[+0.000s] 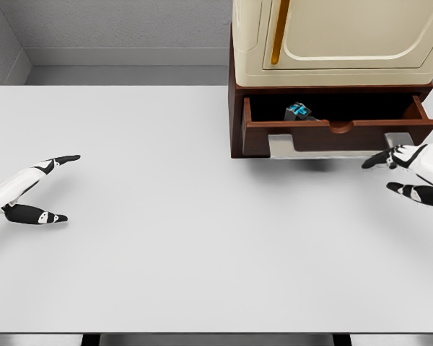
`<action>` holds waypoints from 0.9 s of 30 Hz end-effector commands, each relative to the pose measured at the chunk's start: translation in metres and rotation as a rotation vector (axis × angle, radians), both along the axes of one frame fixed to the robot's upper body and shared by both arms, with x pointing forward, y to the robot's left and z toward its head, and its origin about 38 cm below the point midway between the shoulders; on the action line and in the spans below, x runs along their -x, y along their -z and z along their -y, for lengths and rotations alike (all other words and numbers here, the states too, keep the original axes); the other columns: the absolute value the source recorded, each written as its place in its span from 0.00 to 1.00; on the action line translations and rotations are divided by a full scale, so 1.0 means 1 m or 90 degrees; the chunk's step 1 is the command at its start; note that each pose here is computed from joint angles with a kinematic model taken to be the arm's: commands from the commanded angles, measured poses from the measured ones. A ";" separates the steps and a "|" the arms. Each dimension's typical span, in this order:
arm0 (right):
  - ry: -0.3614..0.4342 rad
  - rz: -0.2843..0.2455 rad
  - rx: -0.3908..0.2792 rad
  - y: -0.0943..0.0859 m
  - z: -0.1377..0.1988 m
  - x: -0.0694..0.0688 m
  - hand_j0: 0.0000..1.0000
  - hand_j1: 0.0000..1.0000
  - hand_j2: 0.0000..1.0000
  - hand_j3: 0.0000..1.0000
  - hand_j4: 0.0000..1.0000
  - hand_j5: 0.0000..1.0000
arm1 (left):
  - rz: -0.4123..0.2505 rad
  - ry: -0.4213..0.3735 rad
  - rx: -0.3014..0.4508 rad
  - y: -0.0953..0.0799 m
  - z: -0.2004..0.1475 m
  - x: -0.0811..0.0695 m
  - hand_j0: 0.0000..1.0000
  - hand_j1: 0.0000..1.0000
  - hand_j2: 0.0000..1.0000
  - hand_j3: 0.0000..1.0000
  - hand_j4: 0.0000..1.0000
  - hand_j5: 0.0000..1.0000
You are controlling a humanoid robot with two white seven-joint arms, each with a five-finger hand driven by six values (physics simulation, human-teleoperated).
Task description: Put the switch into the drawer with left arm, and close the drawer with right arm
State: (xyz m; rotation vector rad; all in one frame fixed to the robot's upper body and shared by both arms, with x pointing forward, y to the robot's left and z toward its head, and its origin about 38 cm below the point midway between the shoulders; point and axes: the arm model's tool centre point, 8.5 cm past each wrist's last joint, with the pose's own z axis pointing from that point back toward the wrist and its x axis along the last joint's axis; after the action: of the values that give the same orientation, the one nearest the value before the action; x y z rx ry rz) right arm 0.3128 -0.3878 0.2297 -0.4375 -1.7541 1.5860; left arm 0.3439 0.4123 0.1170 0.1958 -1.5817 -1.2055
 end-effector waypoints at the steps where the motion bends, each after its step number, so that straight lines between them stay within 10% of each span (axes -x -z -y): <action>1: -0.012 -0.021 -0.027 0.023 -0.015 0.003 0.69 0.69 0.69 0.69 0.69 0.69 | 0.000 -0.001 0.005 -0.001 0.000 0.000 1.00 1.00 1.00 1.00 1.00 1.00; 27: -0.048 -0.009 0.006 0.024 -0.033 -0.012 0.69 0.69 0.69 0.69 0.69 0.69 | 0.000 -0.001 0.004 -0.001 -0.001 0.000 1.00 1.00 1.00 1.00 1.00 1.00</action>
State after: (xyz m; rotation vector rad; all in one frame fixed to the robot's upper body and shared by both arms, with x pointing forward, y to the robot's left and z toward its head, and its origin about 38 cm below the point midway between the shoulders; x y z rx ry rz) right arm 0.3246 -0.3522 0.2075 -0.3683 -1.7803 1.6567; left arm 0.3439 0.4123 0.1171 0.1957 -1.5809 -1.2066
